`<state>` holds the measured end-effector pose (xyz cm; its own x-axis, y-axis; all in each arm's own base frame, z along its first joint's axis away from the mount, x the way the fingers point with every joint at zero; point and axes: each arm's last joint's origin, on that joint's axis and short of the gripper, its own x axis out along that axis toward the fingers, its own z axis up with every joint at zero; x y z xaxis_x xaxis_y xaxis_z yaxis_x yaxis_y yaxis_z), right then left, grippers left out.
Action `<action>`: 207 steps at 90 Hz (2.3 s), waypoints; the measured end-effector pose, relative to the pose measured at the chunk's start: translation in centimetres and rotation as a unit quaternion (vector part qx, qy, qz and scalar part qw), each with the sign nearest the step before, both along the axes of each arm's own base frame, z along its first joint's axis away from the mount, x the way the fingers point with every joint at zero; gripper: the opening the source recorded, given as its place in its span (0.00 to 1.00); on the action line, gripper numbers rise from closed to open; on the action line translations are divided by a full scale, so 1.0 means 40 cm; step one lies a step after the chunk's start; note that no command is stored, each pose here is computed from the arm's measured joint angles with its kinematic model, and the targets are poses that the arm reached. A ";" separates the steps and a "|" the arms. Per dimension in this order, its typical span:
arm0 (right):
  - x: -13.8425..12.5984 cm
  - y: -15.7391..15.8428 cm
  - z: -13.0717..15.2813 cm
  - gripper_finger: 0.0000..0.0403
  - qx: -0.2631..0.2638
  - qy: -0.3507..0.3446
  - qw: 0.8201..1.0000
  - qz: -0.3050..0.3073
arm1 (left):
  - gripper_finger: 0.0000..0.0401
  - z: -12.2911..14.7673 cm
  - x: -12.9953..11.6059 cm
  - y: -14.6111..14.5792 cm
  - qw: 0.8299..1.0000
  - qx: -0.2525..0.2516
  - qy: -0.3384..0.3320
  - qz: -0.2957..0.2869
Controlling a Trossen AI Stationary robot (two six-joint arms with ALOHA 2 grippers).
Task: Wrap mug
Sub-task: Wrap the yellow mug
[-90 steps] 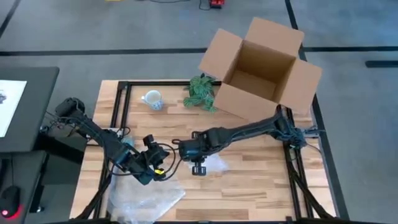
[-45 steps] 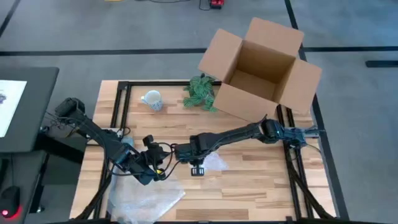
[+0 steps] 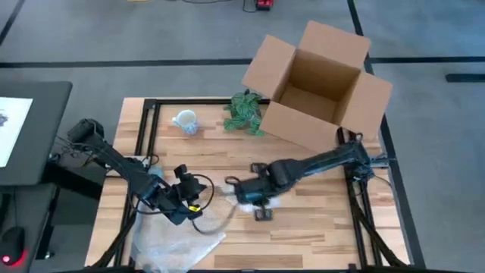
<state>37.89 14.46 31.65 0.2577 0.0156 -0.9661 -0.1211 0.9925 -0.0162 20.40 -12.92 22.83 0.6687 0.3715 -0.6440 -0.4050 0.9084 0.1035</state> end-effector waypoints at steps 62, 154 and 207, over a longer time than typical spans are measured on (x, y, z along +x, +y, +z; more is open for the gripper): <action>-0.173 -0.003 -0.361 0.14 -0.001 0.067 0.995 -0.080 | 0.00 -0.119 -0.008 0.056 1.000 -0.014 0.008 0.027; -0.066 -0.005 -0.255 0.14 -0.030 -0.272 0.959 -0.069 | 0.00 -0.179 0.109 0.104 0.995 -0.053 -0.063 -0.049; -0.059 -0.008 -0.250 0.14 -0.024 -0.285 0.956 -0.066 | 0.00 -0.202 0.152 0.088 0.992 -0.035 -0.070 -0.095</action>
